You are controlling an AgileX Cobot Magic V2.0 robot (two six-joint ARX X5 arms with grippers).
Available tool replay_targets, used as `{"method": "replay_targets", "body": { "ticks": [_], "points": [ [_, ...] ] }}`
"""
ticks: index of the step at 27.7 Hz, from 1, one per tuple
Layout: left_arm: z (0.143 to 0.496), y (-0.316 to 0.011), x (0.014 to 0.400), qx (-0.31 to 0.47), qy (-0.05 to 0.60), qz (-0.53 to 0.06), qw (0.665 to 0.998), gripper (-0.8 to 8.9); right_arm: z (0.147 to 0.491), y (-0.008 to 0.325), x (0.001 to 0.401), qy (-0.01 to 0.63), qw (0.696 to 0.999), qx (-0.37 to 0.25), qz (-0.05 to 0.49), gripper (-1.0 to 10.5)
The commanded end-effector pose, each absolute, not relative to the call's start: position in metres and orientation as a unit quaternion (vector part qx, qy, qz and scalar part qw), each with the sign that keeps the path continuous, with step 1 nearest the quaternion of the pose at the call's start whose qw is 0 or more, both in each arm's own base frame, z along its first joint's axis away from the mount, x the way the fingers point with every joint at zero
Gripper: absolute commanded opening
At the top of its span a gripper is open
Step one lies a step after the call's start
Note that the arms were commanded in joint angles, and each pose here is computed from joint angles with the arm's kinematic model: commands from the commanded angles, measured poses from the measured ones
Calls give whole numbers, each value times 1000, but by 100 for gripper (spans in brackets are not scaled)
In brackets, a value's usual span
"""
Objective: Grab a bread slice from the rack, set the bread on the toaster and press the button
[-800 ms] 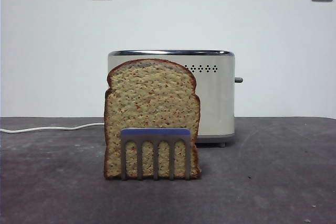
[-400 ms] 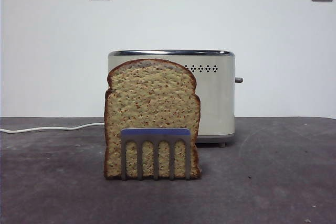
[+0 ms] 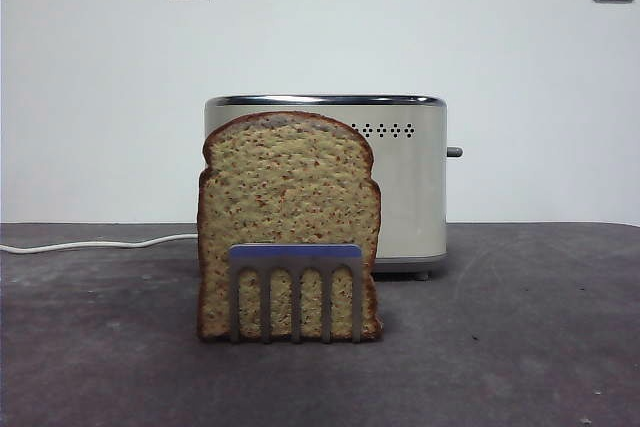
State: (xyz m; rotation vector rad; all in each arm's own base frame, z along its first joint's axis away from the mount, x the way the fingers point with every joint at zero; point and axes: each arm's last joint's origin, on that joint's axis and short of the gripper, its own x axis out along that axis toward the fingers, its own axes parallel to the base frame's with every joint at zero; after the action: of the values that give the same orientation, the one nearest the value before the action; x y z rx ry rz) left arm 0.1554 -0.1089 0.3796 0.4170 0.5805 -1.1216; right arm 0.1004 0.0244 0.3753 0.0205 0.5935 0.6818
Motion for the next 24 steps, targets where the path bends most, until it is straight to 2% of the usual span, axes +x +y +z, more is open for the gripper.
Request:
{"method": "replay_targets", "body": {
  "ticks": [1, 6, 12, 18, 19, 21, 22, 24],
  "points": [
    [369, -127, 164, 237, 280, -530, 765, 598, 376, 25, 101, 285, 899, 6, 332, -12],
    [343, -161, 183, 311, 303, -522, 734, 598, 375, 25, 103, 288, 898, 7, 332, -12],
    [317, -194, 198, 373, 302, -522, 705, 598, 375, 25, 104, 290, 898, 7, 332, -12],
    [280, -219, 215, 398, 342, -526, 670, 592, 375, 25, 105, 291, 897, 7, 332, -12],
    [276, -222, 216, 399, 348, -527, 665, 564, 375, 25, 105, 291, 897, 7, 332, -12],
    [274, -223, 216, 399, 350, -528, 663, 311, 375, 25, 105, 291, 897, 7, 332, -12],
    [274, -224, 216, 399, 348, -529, 663, 154, 375, 25, 105, 291, 897, 7, 332, -12],
    [274, -225, 214, 401, 348, -531, 660, -10, 375, 25, 105, 291, 897, 7, 332, -12]
  ]
}}
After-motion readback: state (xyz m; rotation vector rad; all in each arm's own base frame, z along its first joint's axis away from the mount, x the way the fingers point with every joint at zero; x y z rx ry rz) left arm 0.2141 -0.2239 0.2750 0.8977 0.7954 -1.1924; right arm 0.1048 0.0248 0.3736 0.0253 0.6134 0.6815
